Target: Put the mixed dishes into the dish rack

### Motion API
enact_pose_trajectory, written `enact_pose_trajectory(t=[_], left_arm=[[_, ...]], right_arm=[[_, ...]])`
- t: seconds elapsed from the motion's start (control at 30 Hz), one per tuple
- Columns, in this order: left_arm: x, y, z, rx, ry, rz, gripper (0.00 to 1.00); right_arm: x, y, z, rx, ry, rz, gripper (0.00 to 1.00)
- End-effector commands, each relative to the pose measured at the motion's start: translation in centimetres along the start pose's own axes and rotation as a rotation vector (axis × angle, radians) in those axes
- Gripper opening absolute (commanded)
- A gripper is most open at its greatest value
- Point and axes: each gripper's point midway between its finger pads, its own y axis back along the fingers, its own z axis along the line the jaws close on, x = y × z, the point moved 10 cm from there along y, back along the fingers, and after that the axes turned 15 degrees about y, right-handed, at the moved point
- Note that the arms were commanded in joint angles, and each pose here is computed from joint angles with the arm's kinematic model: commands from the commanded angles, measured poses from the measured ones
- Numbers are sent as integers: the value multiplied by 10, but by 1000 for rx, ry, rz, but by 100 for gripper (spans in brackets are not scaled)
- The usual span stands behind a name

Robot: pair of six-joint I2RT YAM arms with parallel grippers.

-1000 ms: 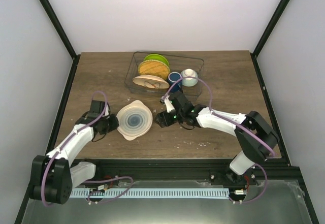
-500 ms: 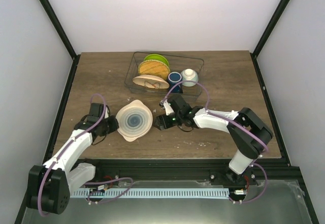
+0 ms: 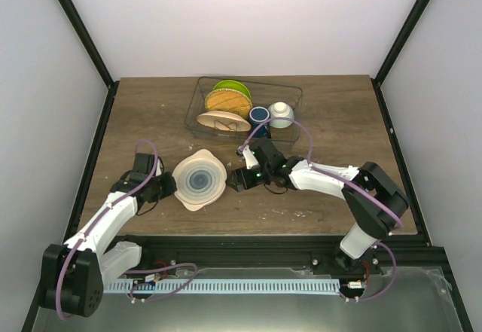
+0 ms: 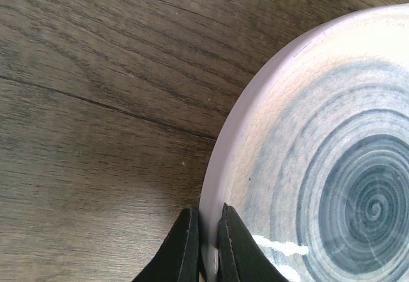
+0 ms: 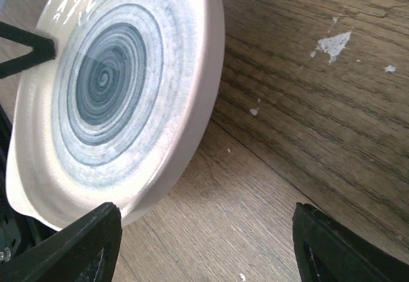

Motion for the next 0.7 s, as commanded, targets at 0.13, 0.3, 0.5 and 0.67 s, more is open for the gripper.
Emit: enact_pose_trajectory(t=[0.13,0.3,0.5,0.67], left_arm=[[-4,8,-22,155,-19,-28,0],[2,7,-30,171,-43,-13,0],[4,17,-41,198,-64,-23,0],[5,21,-43,213,-63,-29,0]], right_arm=[[-16,-3,6,-109,4,-76,74],[-22,-15,9,-159,3,-82,74],[-19,-25,6,-152,-5,-63,72],[-22,-28,6,-169,1,-70,46]])
